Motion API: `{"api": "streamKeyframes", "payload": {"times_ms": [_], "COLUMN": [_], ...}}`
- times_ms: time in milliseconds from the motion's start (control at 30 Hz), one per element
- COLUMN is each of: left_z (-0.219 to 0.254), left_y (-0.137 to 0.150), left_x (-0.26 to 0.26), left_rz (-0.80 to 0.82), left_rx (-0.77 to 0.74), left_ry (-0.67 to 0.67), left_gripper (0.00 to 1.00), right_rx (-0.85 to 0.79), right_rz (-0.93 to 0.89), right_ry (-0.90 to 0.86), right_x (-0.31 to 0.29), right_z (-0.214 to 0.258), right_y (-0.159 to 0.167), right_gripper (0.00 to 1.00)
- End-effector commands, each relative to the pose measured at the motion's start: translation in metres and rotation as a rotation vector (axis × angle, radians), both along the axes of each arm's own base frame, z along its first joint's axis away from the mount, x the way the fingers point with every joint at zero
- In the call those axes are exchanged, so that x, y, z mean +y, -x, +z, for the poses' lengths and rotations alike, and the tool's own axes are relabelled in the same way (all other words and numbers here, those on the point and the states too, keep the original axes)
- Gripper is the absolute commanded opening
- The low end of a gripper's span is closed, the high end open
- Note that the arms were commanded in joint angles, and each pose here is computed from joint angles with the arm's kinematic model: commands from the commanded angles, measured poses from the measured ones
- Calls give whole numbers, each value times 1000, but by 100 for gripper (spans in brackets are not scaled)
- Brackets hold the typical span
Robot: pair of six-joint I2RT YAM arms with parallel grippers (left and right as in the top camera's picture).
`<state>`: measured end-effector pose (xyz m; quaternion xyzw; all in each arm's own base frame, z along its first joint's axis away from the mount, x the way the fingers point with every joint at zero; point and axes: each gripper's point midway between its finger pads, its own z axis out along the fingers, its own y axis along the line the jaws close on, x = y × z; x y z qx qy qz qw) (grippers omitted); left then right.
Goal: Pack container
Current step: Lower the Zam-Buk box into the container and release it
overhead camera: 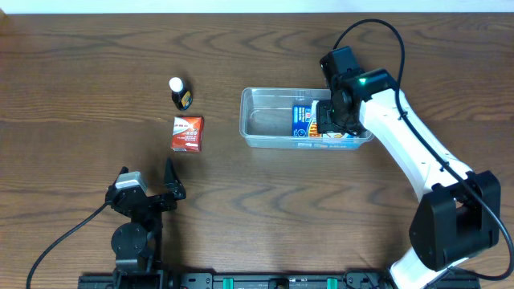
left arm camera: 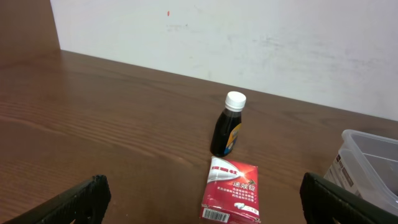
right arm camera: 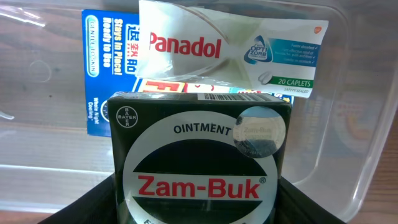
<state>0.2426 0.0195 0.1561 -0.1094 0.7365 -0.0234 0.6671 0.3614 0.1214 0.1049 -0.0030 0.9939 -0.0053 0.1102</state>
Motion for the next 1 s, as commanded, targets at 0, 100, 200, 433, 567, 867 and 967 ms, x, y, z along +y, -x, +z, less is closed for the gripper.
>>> {"api": "streamKeyframes", "payload": {"times_ms": [0,100,200,433,567,867,967], "left_z": [-18,-18,-18,-18,-18,-18,-18], "left_y": [0,0,0,0,0,0,0], "left_x": [3,3,3,3,3,3,3], "left_rz": [15,15,15,15,15,15,15], "left_rx": [41,41,41,41,41,41,41], "left_ry": [-3,-3,-3,-3,-3,-3,-3], "left_gripper": [98,98,98,98,98,98,98], "right_rx": [16,22,20,39,59,109,102], "right_rz": [-20,-25,-35,-53,-61,-58,-57], "right_ry": [22,34,66,90,97,108,112], "right_x": [-5,-7,-15,-26,-31,-34,-35], "right_z": [-9,-12,-15,-26,-31,-33,-33], "right_y": [0,-1,-1,4,9,21,20], "right_gripper": [61,61,61,61,62,63,64]}}
